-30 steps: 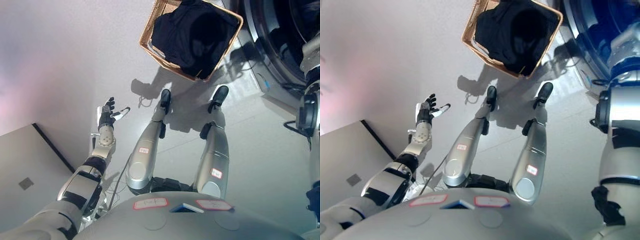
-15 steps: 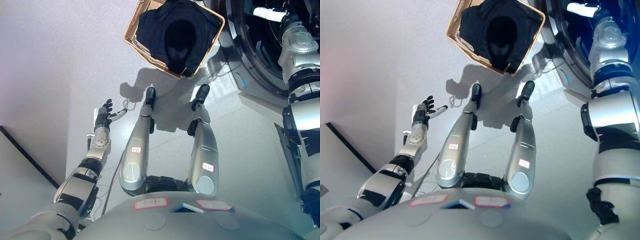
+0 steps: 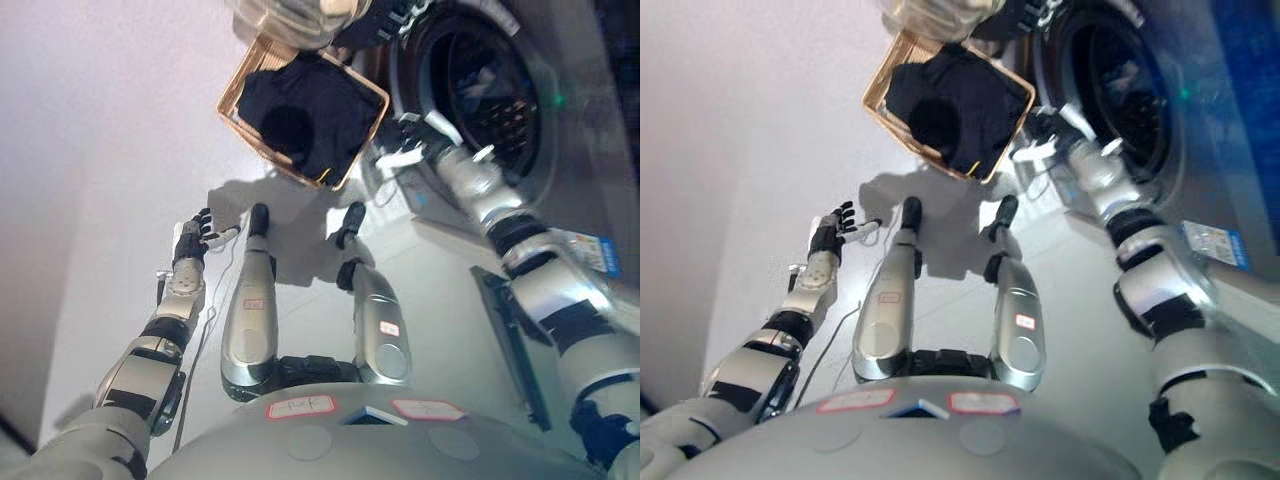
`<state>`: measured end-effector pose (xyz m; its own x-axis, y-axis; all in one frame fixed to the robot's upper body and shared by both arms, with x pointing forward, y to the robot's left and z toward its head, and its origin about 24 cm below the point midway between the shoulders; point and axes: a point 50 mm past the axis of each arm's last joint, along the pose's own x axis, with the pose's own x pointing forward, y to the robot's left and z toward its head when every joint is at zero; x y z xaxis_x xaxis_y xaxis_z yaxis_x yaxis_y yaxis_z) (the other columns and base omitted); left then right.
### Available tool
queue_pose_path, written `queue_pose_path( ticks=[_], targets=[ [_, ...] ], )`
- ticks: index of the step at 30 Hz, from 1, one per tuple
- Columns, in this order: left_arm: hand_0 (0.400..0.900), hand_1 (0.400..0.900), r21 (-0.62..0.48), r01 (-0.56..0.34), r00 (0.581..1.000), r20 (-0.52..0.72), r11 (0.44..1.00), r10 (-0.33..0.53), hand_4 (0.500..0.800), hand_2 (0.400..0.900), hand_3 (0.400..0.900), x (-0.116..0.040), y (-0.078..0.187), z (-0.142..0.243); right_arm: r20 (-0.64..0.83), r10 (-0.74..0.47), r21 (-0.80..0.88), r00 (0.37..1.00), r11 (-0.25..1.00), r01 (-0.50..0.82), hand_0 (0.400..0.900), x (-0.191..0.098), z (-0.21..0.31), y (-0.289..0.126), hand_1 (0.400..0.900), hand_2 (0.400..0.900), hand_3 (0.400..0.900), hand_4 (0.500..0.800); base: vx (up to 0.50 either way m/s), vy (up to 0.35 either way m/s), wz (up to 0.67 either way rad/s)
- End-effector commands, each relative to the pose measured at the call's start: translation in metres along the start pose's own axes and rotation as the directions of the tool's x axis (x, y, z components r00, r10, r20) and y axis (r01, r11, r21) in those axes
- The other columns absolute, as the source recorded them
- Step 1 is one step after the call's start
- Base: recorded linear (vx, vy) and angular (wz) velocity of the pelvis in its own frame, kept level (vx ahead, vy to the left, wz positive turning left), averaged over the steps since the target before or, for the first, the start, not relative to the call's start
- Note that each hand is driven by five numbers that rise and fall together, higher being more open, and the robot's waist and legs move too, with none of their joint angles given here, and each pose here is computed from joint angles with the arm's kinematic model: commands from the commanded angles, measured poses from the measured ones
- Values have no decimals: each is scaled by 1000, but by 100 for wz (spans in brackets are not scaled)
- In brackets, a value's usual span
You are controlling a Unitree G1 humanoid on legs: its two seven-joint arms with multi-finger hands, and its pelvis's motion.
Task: Put the clothes in the basket into the washing machine.
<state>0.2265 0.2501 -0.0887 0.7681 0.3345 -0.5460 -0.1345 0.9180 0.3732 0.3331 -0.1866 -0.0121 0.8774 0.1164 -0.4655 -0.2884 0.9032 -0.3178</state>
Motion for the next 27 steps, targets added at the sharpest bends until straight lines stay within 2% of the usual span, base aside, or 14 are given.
queue_pose_path(
  ticks=[1, 3, 6, 8, 12, 15, 22, 27],
  targets=[
    [900, 900, 21, -22, 995, -98, 1000, 24, 800, 900, 900, -9, 2, -31, -168, -102, 190, 981, 973, 134, 900, -13, -54, 4, 900, 900, 900, 800, 89, 42, -14],
    [900, 900, 15, -22, 989, -146, 1000, 24, 800, 900, 900, -12, 0, -42, -294, -100, 329, 951, 923, 199, 900, -26, -91, 22, 900, 900, 900, 800, 92, 63, -17],
    [900, 900, 5, -16, 979, -204, 1000, 16, 800, 900, 900, -20, -5, -58, -450, -119, 383, 885, 870, 312, 900, -51, -136, 36, 900, 900, 900, 800, 94, 78, -20],
    [900, 900, 3, -17, 967, -254, 1000, 17, 800, 900, 900, -26, -7, -70, -540, -158, 334, 827, 861, 383, 900, -69, -161, 37, 900, 900, 900, 800, 93, 80, -19],
    [900, 900, 26, 11, 944, -329, 1000, -2, 800, 900, 900, -39, -14, -92, -661, -151, 199, 735, 909, 366, 900, -106, -202, 46, 900, 900, 900, 800, 107, 41, -17],
    [900, 900, 52, 69, 922, -384, 996, -44, 800, 900, 900, -50, -20, -109, -731, -140, 153, 668, 920, 360, 900, -130, -224, 47, 900, 900, 900, 800, 132, 27, -23],
    [900, 900, 52, 163, 867, -485, 985, -118, 800, 900, 900, -72, -32, -136, -795, -99, 197, 598, 891, 410, 900, -158, -246, 55, 900, 900, 900, 800, 81, 19, -17],
    [900, 900, 76, 186, 860, -494, 980, -125, 800, 900, 900, -74, -33, -139, -797, -83, 225, 598, 878, 422, 900, -160, -247, 59, 900, 900, 900, 800, 40, -9, 2]
  ],
)
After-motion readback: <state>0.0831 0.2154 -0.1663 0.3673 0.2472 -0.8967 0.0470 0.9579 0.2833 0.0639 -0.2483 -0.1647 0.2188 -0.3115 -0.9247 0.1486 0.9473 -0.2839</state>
